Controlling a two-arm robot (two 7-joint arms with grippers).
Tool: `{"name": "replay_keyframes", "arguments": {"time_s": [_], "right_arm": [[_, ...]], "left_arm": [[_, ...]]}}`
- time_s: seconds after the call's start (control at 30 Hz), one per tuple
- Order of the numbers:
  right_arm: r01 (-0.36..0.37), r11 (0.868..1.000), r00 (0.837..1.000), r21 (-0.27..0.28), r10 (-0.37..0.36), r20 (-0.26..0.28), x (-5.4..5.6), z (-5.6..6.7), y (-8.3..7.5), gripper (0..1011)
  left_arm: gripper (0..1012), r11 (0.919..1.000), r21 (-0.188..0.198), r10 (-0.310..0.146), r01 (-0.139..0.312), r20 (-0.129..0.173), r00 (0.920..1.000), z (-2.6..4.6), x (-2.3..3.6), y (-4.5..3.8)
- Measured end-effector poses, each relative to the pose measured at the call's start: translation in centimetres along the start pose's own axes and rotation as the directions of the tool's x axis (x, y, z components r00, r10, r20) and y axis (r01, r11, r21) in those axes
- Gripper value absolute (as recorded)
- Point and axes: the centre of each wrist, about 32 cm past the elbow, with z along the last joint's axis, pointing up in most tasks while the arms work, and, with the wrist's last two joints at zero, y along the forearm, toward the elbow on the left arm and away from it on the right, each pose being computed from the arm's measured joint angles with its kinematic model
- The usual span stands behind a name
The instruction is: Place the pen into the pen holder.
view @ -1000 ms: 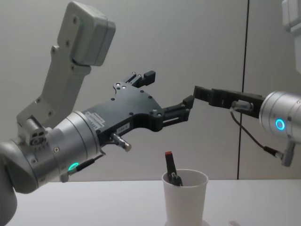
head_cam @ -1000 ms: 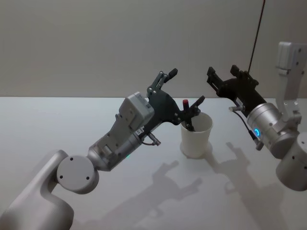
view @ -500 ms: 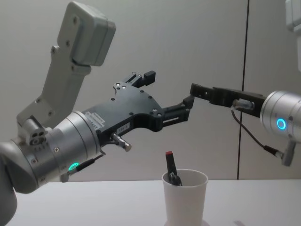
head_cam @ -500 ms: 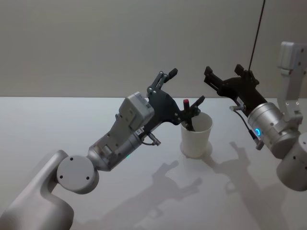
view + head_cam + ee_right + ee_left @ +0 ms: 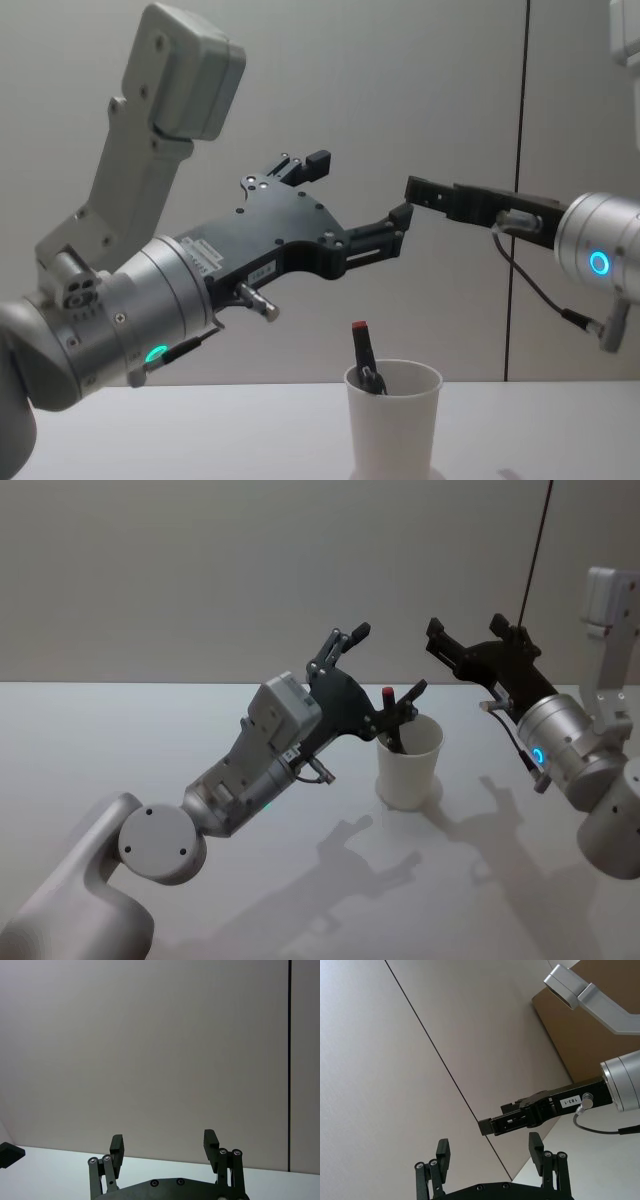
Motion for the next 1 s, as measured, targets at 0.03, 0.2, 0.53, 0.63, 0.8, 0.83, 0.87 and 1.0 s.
{"name": "replay_keyframes", "arguments": {"time_s": [0.03, 0.2, 0.53, 0.63, 0.8, 0.83, 0.87, 1.0], "right_arm": [[0.000, 1.000, 1.000, 0.000, 0.000, 0.000, 0.00, 0.00, 0.00, 1002], [-0.001, 1.000, 1.000, 0.001, 0.001, -0.001, 0.01, 0.01, -0.01, 1002], [-0.001, 1.000, 1.000, 0.002, 0.001, -0.001, 0.01, 0.01, -0.01, 1001], [-0.001, 1.000, 1.000, 0.002, 0.001, -0.001, 0.01, 0.01, -0.01, 1002], [-0.001, 1.000, 1.000, 0.002, 0.001, -0.001, 0.01, 0.01, -0.01, 1001], [-0.001, 1.000, 1.000, 0.002, 0.001, -0.001, 0.01, 0.01, -0.01, 1002], [-0.001, 1.000, 1.000, 0.002, 0.001, -0.001, 0.01, 0.01, -0.01, 1002], [-0.001, 1.000, 1.000, 0.002, 0.001, -0.001, 0.01, 0.01, -0.01, 1001]], "left_arm": [[1000, 1.0000, 0.000, 0.000, 0.000, 0.000, 1.0000, 0.00, 0.00, 0.00], [1000, 1.0000, 0.000, 0.000, 0.000, 0.000, 1.0000, 0.00, 0.00, 0.00], [1000, 1.0000, 0.000, 0.000, 0.000, 0.000, 1.0000, 0.00, 0.00, 0.00], [1000, 1.0000, 0.000, 0.000, 0.000, 0.000, 1.0000, 0.00, 0.00, 0.00], [1000, 1.0000, 0.000, 0.000, 0.000, 0.000, 1.0000, 0.00, 0.00, 0.00], [999, 1.0000, 0.000, 0.000, 0.000, 0.000, 1.0000, 0.00, 0.00, 0.00], [1000, 1.0000, 0.000, 0.000, 0.000, 0.000, 1.0000, 0.00, 0.00, 0.00], [1000, 1.0000, 0.000, 0.000, 0.000, 0.000, 1.0000, 0.00, 0.00, 0.00]]}}
